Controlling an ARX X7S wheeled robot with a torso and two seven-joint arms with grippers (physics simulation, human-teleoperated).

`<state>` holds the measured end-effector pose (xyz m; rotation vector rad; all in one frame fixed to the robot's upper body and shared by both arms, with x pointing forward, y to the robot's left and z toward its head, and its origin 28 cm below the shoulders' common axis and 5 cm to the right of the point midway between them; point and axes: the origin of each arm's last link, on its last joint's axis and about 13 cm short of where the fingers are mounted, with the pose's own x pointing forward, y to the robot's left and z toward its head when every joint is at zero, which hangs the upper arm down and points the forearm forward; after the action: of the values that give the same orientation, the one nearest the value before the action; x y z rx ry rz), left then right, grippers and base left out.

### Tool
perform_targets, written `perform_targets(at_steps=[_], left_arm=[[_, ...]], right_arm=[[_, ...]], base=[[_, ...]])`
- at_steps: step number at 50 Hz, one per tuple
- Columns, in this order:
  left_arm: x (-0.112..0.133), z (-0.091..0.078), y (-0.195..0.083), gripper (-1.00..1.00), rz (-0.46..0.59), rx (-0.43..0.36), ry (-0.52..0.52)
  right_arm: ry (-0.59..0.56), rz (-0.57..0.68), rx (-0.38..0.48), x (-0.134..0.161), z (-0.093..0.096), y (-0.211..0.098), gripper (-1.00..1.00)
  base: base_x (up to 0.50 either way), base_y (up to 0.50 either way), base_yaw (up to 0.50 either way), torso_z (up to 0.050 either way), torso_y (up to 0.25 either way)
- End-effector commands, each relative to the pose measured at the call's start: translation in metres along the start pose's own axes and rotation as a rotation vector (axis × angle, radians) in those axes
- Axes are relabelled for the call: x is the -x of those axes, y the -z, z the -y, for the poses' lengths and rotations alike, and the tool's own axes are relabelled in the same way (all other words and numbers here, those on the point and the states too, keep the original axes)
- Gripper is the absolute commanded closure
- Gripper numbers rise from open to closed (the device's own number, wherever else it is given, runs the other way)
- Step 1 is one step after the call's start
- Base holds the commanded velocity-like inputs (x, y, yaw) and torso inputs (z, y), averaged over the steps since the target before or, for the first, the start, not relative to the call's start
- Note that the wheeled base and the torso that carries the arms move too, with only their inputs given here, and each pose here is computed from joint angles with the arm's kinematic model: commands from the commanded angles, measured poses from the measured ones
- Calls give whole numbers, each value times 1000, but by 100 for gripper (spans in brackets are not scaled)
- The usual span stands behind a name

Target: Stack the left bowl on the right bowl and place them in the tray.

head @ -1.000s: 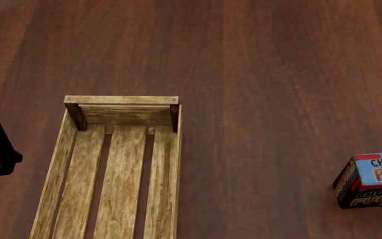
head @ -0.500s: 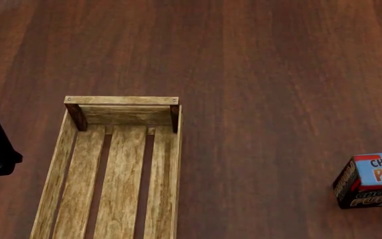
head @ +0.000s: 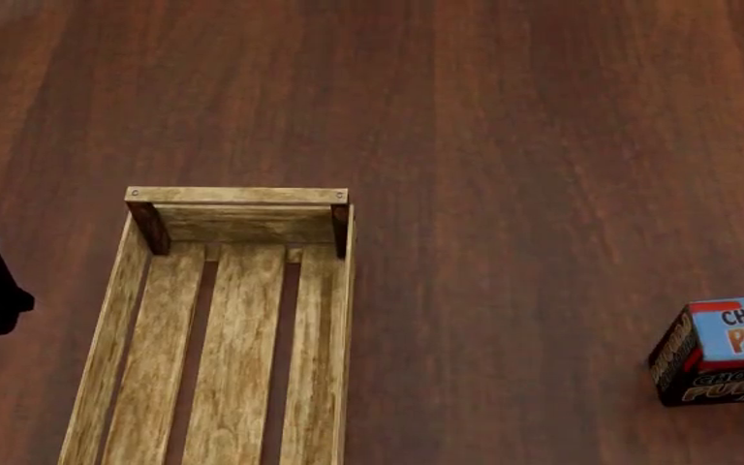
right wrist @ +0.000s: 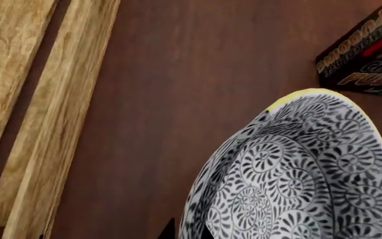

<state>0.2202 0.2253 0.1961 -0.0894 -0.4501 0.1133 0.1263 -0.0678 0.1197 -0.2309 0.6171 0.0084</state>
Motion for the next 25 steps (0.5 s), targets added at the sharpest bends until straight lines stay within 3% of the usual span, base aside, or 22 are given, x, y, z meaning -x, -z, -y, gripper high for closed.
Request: perform_targets(at_steps=[1,5,15,25], left_arm=[[-1,-1,0,-100,3,3,-6],[0,0,1,-100,1,3,1],[0,0,0,-100,2,2,2],[-1,-1,0,-100,2,4,-7]], right_arm=[[87,87,122,10,16,-18,100],[124,97,157,5,28,-29,100],[166,104,187,2,39,-54,100],[249,131,155,-3,63,-70,100]], base=[[0,0,0,0,0],[0,0,0,0,0],[0,0,0,0,0],[0,0,0,0,0]])
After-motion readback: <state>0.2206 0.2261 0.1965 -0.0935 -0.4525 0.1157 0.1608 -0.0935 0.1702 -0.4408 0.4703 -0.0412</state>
